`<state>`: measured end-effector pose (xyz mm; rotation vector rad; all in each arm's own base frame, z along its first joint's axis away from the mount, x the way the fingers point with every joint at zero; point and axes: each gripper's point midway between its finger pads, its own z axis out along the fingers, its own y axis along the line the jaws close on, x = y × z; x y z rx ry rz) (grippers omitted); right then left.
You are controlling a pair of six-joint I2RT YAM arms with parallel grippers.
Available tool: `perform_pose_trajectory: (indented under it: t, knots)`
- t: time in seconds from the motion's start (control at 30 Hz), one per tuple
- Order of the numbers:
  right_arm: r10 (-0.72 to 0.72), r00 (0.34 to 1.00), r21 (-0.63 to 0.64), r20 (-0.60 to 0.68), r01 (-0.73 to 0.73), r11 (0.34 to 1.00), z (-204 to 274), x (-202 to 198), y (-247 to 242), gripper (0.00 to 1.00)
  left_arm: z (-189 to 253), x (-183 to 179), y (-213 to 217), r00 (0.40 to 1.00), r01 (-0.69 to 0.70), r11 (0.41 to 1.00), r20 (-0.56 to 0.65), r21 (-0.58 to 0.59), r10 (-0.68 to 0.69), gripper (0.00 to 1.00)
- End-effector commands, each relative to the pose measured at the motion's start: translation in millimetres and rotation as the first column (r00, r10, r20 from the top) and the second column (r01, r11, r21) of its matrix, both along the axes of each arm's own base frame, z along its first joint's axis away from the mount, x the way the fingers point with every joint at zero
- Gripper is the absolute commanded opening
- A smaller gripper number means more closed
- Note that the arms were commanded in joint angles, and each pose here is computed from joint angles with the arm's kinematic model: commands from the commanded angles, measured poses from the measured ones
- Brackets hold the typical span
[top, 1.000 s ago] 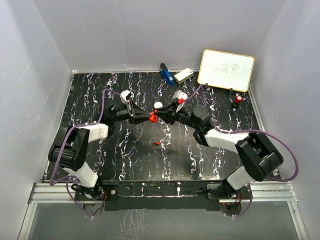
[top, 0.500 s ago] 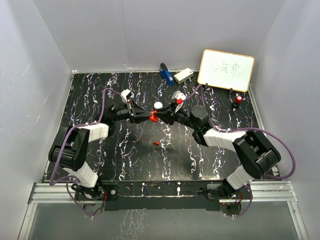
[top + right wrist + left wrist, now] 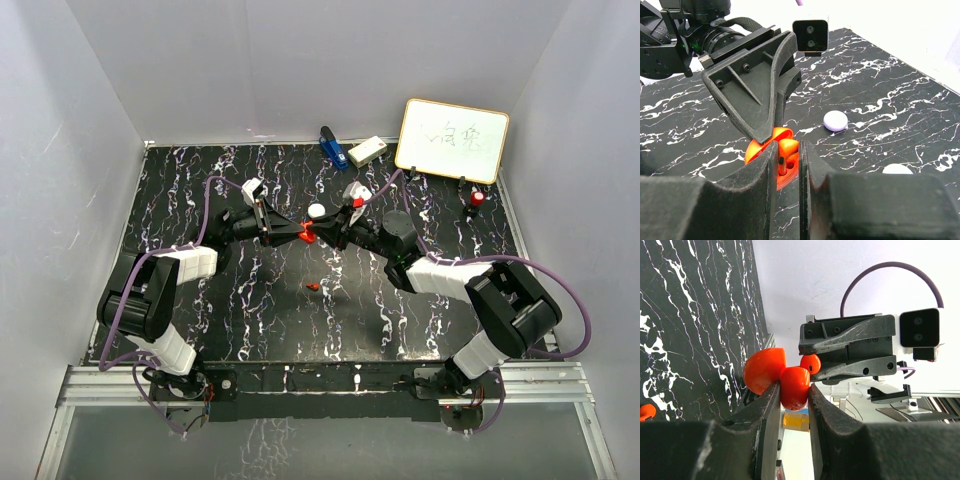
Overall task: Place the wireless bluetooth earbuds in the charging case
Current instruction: Place the earbud in the charging case.
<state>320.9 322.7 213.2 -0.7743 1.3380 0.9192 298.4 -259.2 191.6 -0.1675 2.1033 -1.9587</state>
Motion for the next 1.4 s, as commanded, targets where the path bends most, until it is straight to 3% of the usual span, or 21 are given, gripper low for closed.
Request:
perform_pose_trajectory:
  t: [0.0,1.37]
  knots:
    - [-0.024,0.992,0.078,0.126,0.014,0.997,44,6,1,0.00,14,-3,-3,0.998,0.024,1.000,0.059,-0.014,-0.024,0.00]
    - [-0.032,0.994,0.070,0.106,0.024,0.997,32,6,0,0.00,33,-6,-4,0.996,0.028,0.998,0.082,-0.047,-0.024,0.00]
